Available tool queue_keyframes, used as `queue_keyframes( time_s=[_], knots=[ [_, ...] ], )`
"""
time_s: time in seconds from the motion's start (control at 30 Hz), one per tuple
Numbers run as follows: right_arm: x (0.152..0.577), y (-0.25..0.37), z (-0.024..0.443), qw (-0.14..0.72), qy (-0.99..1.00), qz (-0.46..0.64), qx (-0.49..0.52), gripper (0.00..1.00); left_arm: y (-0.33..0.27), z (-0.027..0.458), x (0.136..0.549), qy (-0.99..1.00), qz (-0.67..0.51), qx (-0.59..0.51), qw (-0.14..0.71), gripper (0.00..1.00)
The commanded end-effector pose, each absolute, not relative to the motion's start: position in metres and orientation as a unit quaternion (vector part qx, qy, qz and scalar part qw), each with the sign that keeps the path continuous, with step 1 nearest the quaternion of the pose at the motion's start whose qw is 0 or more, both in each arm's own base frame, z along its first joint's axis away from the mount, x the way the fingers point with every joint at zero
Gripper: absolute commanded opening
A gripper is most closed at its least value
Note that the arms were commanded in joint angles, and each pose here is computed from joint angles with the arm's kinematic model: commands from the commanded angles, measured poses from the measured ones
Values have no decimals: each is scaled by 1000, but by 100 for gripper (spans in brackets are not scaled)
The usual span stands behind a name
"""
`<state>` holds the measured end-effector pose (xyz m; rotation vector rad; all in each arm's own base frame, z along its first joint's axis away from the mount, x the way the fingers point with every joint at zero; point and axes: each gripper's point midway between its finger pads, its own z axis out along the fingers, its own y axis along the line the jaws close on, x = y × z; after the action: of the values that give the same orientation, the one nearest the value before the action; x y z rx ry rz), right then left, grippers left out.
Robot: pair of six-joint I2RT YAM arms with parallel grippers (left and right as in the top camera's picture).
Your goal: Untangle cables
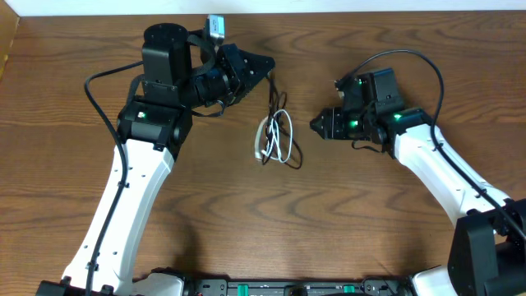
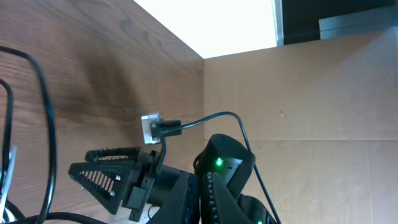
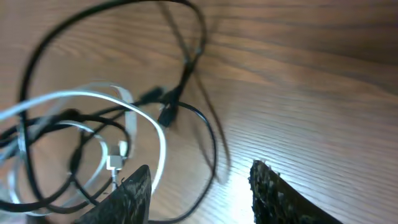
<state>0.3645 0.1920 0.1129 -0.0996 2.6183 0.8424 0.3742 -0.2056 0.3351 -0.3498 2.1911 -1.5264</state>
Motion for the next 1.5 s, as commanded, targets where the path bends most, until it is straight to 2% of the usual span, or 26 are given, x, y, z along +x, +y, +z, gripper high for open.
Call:
queue_keyframes(
  time_s=[0.0, 0.2, 0.37, 0.47, 0.53, 0.63, 0.8, 0.9, 0.97, 1.07, 1.13, 1.27, 1.47],
  knots=[
    [359, 219, 111, 168, 919, 352, -56, 45, -207, 346, 373, 786, -565, -129, 216, 7],
    [361, 254, 83, 143, 917, 369, -48, 44, -208, 346, 372, 784, -569, -133, 209, 8],
    [360, 233, 34, 115, 954, 273, 31, 14, -208, 346, 372, 785, -568, -132, 210, 7],
    [356, 201, 25, 111, 971, 204, 62, 1, -207, 346, 373, 789, -559, -106, 232, 8],
    [352, 176, 35, 113, 976, 174, 65, 1, -203, 340, 375, 801, -530, -65, 271, 8],
    [347, 155, 60, 122, 977, 166, 62, 1, -188, 313, 379, 836, -458, -61, 295, 8],
    [322, 134, 103, 132, 977, 162, 50, 1, -137, 248, 372, 912, -278, -103, 284, 8],
    [305, 129, 134, 153, 973, 169, 37, 1, -120, 226, 362, 934, -214, -93, 269, 8],
    [301, 129, 149, 172, 969, 177, 34, 1, -119, 222, 359, 939, -208, -83, 262, 16],
    [297, 134, 177, 207, 956, 208, 24, 1, -120, 218, 355, 942, -207, -79, 251, 45],
    [295, 138, 190, 221, 948, 227, 20, 1, -128, 220, 351, 942, -223, -62, 244, 59],
    [292, 145, 217, 240, 934, 265, 30, 1, -159, 230, 340, 929, -290, 10, 230, 69],
    [295, 157, 249, 252, 918, 306, 27, 1, -210, 253, 316, 886, -390, 122, 217, 70]
  ],
)
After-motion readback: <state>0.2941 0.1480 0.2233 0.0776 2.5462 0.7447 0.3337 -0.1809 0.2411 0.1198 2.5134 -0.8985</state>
